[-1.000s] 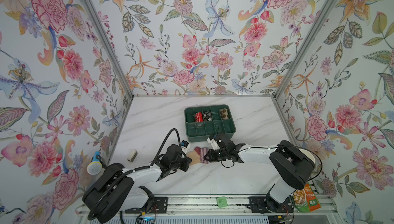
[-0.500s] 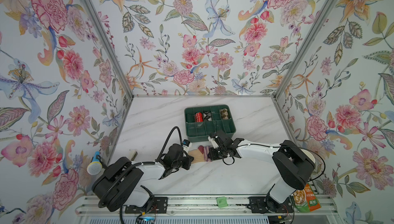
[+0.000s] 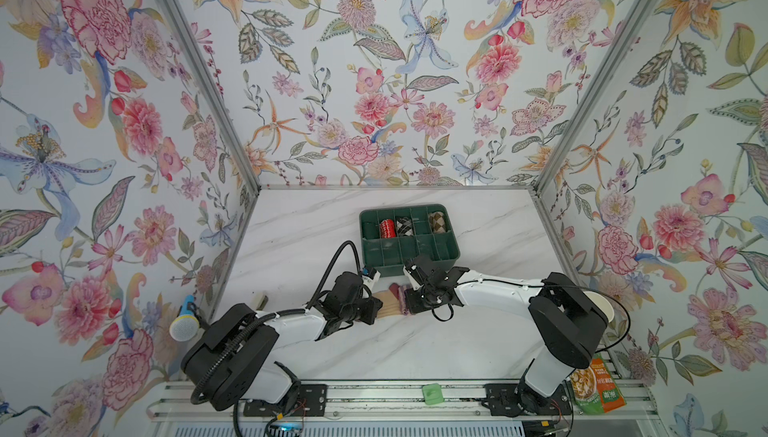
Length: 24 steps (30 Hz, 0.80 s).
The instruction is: Roll the socks
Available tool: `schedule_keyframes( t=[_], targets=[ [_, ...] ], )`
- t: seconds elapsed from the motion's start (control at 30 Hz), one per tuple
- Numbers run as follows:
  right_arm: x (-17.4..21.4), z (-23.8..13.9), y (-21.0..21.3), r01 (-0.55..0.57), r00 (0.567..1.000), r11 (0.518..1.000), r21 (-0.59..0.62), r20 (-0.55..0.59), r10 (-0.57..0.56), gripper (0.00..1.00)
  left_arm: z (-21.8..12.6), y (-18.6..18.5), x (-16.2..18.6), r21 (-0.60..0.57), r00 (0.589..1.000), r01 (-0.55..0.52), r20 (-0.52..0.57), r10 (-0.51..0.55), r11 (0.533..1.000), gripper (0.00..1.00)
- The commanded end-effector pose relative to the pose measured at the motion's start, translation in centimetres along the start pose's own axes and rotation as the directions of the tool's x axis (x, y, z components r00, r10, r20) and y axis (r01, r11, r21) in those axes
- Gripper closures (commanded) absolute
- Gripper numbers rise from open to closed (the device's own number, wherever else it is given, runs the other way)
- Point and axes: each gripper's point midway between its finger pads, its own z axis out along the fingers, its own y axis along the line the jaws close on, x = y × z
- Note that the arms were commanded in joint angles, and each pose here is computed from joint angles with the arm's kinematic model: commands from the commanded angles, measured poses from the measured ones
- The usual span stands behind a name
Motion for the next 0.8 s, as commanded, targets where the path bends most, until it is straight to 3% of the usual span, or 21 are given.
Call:
schedule_keyframes(
  t=[0.0,0.3,0.47,0.77],
  targets=[
    [2.3,0.8,-2.2,0.020,0.996,0.995,0.098,-0.090,-0.011,0.93,-0.6,-2.9,-3.4,0.076,0.996,-0.060,0.063,0.055,0.995,0.97],
    [2.1,0.9,-2.0,0.021,0.996,0.996,0.085,-0.085,-0.014,0.92,2.6,-6.0,-3.9,0.167,0.993,-0.115,0.029,0.111,0.979,1.00],
    [1.9,0.9,-2.1,0.021,0.997,0.997,0.080,-0.080,-0.015,0.92,4.1,-5.3,-2.2,0.151,0.994,-0.095,-0.036,0.102,0.984,1.00],
    [1.9,1.0,-2.0,0.022,0.996,0.998,0.064,-0.083,-0.016,0.92,5.2,-4.6,-1.6,0.133,0.994,-0.089,-0.056,0.097,0.987,1.00]
  ],
)
